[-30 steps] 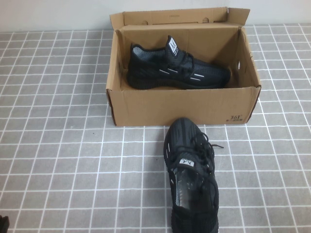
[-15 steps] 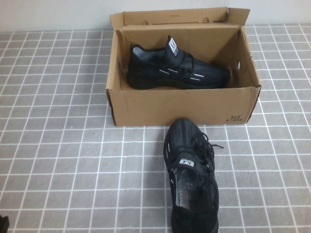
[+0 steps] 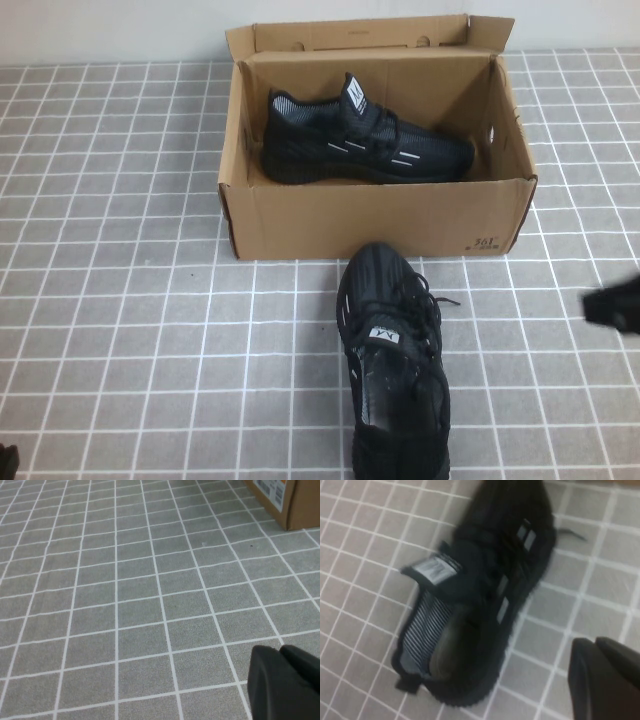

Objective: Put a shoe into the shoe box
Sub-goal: Pick up the shoe from the table

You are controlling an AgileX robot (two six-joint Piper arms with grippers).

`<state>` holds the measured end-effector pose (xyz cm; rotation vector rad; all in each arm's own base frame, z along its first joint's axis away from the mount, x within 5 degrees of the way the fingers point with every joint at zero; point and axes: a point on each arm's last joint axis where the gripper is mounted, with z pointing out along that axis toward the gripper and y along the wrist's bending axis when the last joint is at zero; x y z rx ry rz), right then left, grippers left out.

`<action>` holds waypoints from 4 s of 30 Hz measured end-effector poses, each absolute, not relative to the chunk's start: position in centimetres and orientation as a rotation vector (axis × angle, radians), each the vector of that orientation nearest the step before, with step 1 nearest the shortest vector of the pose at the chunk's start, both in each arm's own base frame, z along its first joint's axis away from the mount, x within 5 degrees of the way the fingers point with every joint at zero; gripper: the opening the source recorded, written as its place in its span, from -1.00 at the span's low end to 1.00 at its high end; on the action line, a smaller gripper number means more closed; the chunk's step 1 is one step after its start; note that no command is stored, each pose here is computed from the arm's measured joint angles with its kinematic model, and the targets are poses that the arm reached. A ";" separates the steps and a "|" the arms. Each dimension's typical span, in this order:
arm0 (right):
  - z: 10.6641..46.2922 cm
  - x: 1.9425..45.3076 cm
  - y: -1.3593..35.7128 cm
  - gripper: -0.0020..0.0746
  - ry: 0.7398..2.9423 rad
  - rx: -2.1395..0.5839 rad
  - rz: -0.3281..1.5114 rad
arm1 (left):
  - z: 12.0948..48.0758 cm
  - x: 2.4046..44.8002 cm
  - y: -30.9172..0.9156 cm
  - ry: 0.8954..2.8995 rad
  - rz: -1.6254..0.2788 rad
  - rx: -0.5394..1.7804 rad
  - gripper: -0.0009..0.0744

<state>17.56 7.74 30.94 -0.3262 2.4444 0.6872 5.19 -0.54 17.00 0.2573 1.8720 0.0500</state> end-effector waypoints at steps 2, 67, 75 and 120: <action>31.5 19.3 9.1 -0.99 2.441 -0.414 0.693 | 17.0 5.2 -0.5 1.872 0.050 0.257 -0.98; 28.5 26.0 24.7 0.27 2.328 -1.705 0.327 | 17.0 5.2 -0.5 1.872 0.050 0.257 -0.98; 28.7 25.9 24.2 0.27 2.364 -1.748 0.275 | 17.0 5.2 -0.5 1.872 0.050 0.257 -0.98; 25.3 27.4 26.9 -0.09 2.281 -1.717 -0.055 | 17.0 5.2 -0.5 1.872 0.050 0.257 -0.98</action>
